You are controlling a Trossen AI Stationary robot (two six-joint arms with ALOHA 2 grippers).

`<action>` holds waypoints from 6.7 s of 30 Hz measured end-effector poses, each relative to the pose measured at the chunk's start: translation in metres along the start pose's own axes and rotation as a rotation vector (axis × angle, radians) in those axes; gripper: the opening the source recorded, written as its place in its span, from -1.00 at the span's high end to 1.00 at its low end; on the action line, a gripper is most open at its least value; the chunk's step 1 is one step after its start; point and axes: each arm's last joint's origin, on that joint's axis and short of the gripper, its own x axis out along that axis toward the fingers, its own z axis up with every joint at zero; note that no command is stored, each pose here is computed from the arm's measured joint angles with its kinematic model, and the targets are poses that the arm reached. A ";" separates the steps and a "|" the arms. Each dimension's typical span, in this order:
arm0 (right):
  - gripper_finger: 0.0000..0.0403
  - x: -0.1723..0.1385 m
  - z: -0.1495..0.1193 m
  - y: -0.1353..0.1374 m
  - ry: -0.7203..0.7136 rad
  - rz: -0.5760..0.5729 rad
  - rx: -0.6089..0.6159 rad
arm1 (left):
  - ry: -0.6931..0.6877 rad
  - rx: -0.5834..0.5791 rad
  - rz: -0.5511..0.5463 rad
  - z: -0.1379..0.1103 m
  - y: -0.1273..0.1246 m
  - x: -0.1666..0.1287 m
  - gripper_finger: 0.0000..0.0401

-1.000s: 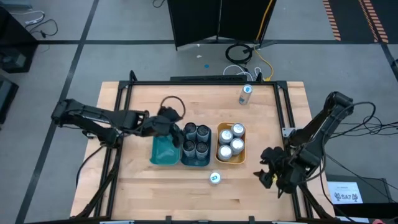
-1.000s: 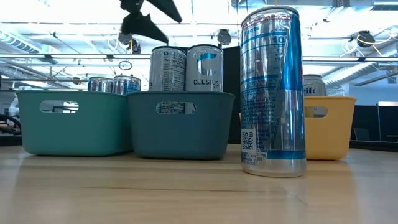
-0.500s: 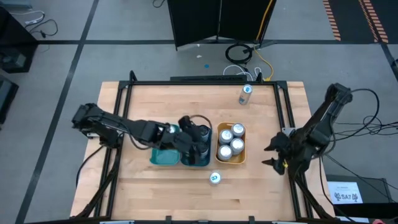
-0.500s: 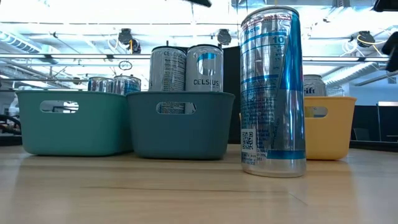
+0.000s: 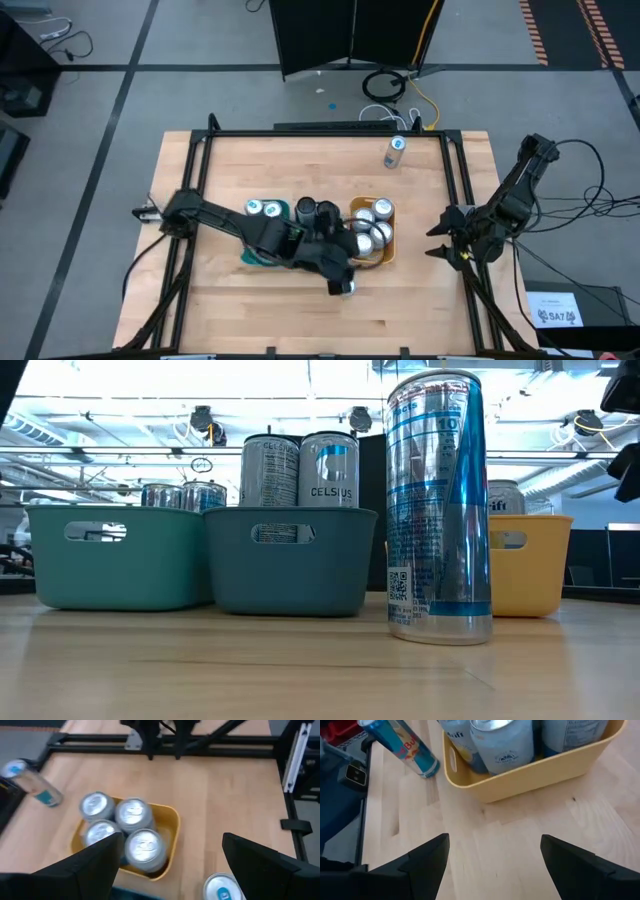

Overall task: Sort soda cans
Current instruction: Put the bottom blue soda can into the green bin

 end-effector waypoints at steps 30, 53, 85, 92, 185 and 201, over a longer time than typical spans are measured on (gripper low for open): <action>-0.52 0.001 0.000 0.005 0.025 0.065 0.030 | 0.244 -0.016 -0.129 -0.047 -0.053 0.061 -0.74; -0.52 0.001 0.001 0.007 0.017 0.081 0.041 | 0.310 -0.029 -0.143 -0.062 -0.054 0.072 -0.74; -0.52 0.001 0.001 0.006 0.017 0.074 0.016 | 0.357 -0.087 -0.115 -0.071 -0.049 0.095 -0.43; -0.52 0.001 0.001 0.006 0.017 0.074 0.007 | 0.338 -0.126 -0.139 -0.066 -0.046 0.096 -0.32; -0.52 0.001 0.004 0.006 -0.063 0.049 0.135 | 0.290 -0.882 0.720 -0.164 0.055 -0.019 -0.30; -0.52 0.001 0.004 0.006 -0.062 0.051 0.157 | 0.283 -0.919 0.710 -0.171 0.072 0.004 -0.30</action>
